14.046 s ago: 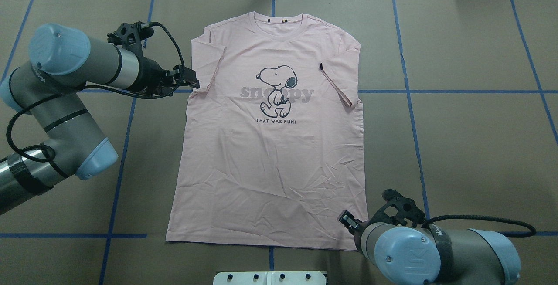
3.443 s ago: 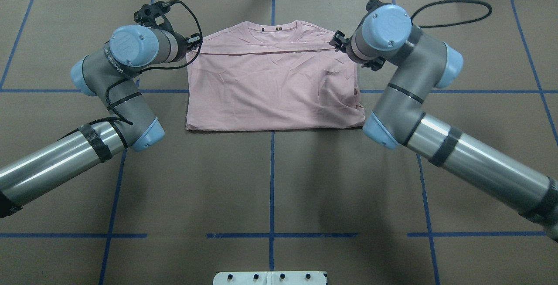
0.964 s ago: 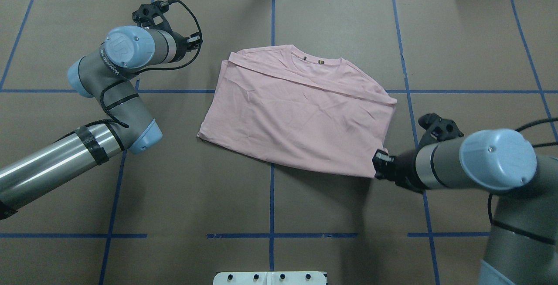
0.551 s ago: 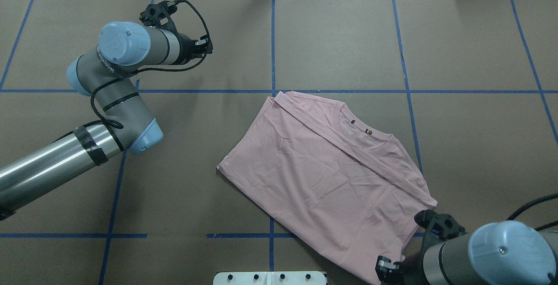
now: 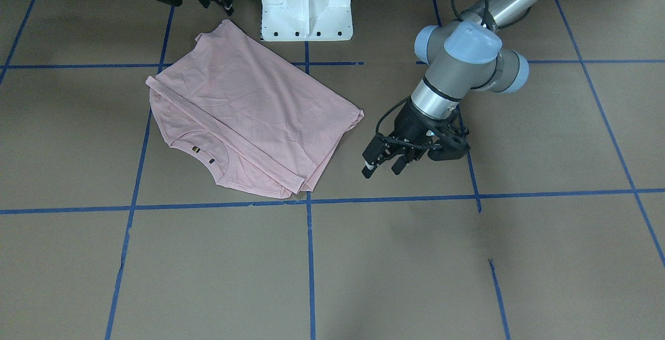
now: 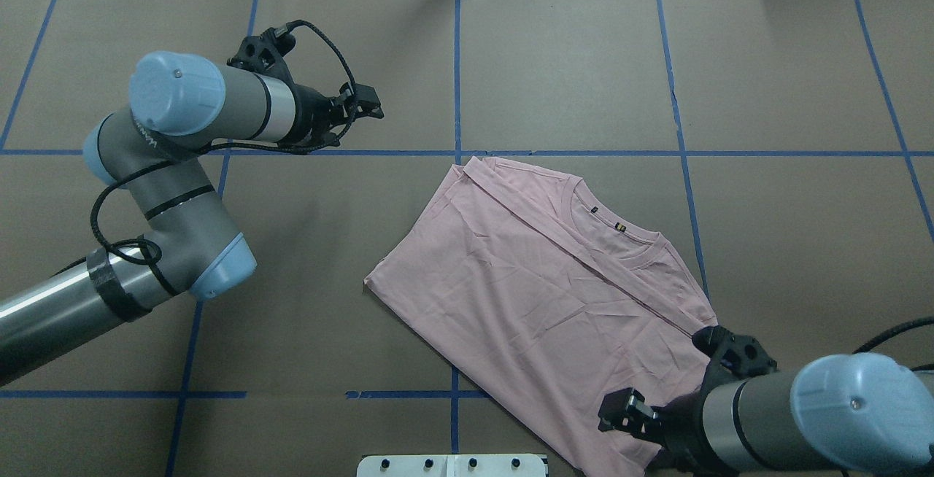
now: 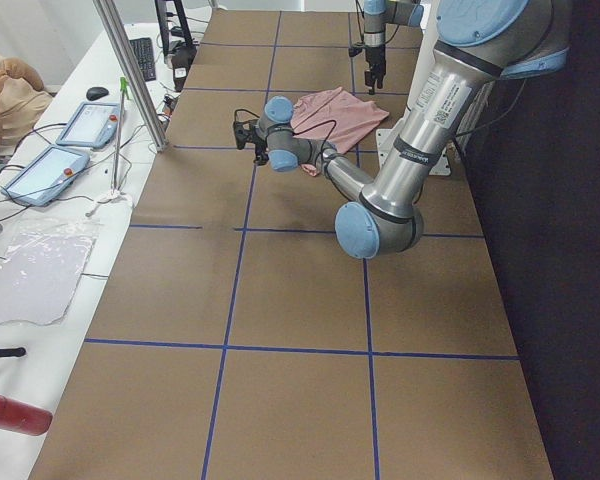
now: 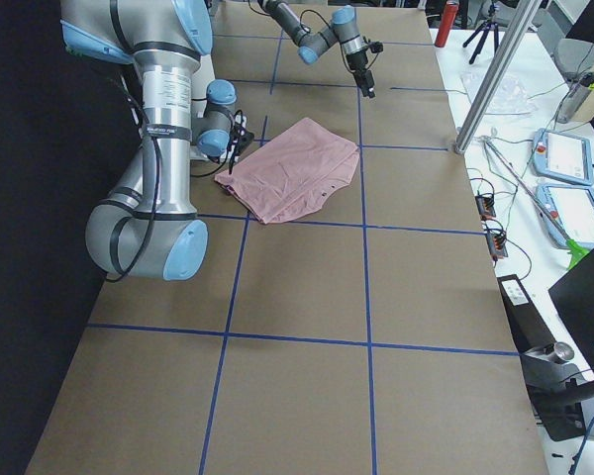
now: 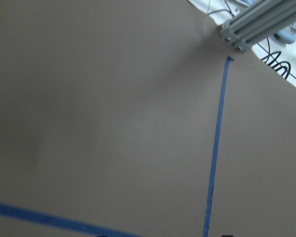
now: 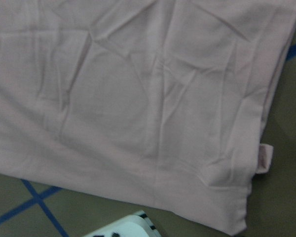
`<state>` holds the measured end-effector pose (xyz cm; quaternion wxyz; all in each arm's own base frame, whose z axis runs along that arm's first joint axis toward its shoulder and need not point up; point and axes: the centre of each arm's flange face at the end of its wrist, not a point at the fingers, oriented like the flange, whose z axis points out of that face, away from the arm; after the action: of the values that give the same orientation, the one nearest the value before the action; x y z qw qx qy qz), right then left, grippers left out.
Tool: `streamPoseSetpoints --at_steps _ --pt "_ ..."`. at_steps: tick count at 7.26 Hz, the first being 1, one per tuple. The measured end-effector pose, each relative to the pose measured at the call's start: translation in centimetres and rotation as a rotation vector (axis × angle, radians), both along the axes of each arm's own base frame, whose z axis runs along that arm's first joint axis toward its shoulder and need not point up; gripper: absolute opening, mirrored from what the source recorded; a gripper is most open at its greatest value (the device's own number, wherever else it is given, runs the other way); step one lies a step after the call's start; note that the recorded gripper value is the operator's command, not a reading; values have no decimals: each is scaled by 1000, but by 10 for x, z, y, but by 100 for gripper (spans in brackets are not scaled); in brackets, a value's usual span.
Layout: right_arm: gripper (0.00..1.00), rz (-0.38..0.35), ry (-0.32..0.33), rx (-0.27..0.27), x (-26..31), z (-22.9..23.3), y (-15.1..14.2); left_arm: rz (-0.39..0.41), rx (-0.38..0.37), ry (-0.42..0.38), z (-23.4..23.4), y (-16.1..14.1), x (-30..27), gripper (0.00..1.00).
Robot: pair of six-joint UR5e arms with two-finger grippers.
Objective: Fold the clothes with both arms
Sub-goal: 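Drag the folded shirt with the right gripper toward the robot, then move the left gripper to the shirt's edge nearest it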
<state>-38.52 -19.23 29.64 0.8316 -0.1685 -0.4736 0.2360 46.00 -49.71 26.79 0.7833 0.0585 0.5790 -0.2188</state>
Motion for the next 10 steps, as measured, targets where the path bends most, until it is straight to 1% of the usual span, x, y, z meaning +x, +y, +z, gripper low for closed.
streamPoseSetpoints --at_steps 1,2,3,4,5,7,8,10 --pt "100 72 -8 14 13 -3 -31 41 -58 -45 -4 42 17 53" --pt "100 120 -6 44 25 -3 -56 58 -116 -114 -6 78 37 53" --pt "100 144 0 74 34 -1 -71 74 -149 -174 -8 105 51 54" --pt "100 151 7 89 36 1 -77 98 -168 -219 -6 125 63 55" --pt "100 152 9 96 36 2 -80 119 -178 -248 -2 139 74 55" --pt "100 152 13 99 31 4 -83 141 -183 -270 2 151 85 55" --pt "100 153 12 100 29 3 -84 144 -181 -275 3 153 89 58" --pt "100 155 13 101 28 3 -85 126 -166 -289 5 150 94 58"
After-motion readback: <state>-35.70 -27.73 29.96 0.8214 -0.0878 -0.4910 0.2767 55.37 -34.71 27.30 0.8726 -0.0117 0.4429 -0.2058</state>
